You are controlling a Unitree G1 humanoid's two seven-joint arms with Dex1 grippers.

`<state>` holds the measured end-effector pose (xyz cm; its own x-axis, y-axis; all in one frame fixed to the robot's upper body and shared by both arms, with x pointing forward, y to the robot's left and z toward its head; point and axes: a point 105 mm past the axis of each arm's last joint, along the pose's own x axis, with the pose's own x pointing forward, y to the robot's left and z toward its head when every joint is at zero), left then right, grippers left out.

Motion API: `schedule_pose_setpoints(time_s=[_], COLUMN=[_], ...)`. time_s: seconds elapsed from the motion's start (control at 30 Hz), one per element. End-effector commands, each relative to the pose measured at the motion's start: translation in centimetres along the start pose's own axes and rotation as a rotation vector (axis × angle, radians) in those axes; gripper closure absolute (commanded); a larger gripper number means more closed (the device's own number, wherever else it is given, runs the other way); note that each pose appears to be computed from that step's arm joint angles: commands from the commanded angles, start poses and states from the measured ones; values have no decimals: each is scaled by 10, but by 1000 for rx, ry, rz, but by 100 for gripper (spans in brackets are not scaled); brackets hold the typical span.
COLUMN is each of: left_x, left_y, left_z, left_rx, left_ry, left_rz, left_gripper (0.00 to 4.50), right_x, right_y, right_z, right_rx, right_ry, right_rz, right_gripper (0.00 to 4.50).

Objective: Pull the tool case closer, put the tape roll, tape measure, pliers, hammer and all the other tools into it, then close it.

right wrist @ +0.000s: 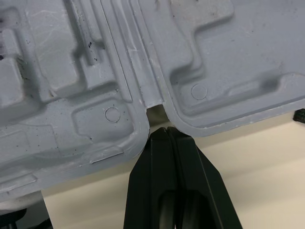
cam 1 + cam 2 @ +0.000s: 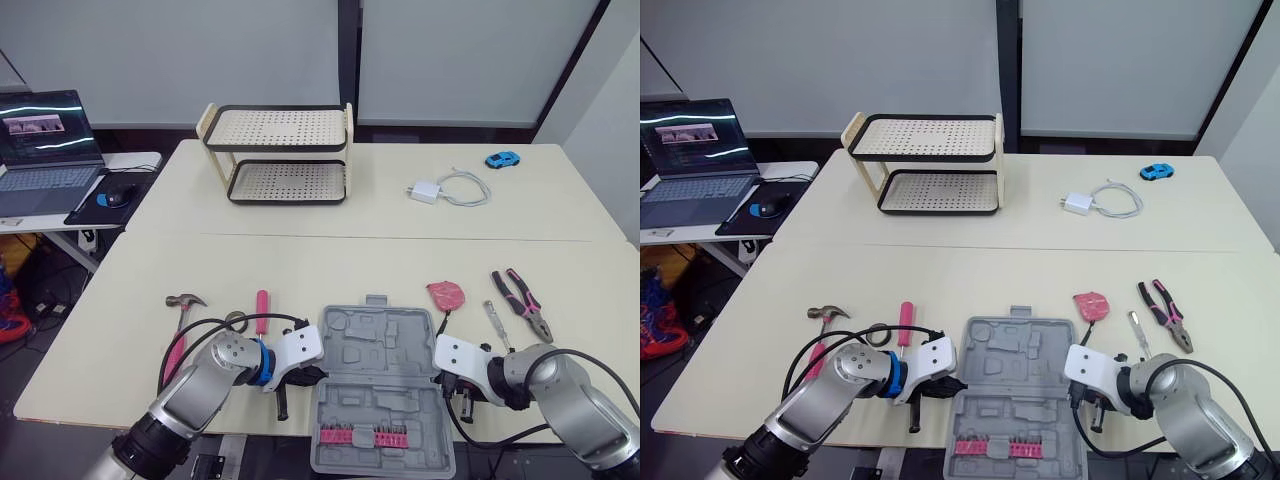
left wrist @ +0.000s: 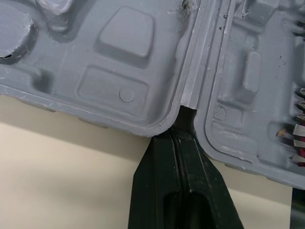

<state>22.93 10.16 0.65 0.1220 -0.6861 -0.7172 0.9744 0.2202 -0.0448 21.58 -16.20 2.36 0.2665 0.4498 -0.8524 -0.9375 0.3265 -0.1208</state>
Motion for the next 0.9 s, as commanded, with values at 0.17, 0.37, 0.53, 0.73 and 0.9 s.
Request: schedule_pose_setpoints(time_s=[0.17,0.37,0.53,0.73,0.9], left_x=[-9,-39,-78,-176,-244], left_y=[3,16,42,78,80], left_z=[-15,-13,3,-7,-59], left_rx=[-24,-5,14,-114,-260], left_ry=[31,6,-125,-373,-370], left_rz=[9,76,226,532,723], left_gripper=[450,450,450,328,156], right_x=[-11,-32,-64,-136,-183], right_y=[-16,-28,-38,-67,-85], right_z=[-12,-21,-21,-27,-53], right_rx=[-9,-6,50,169,244], right_ry=[7,7,-75,-319,-393], right_rz=[-31,-80,-121,-326,-521], right_gripper=[448,448,448,352,161])
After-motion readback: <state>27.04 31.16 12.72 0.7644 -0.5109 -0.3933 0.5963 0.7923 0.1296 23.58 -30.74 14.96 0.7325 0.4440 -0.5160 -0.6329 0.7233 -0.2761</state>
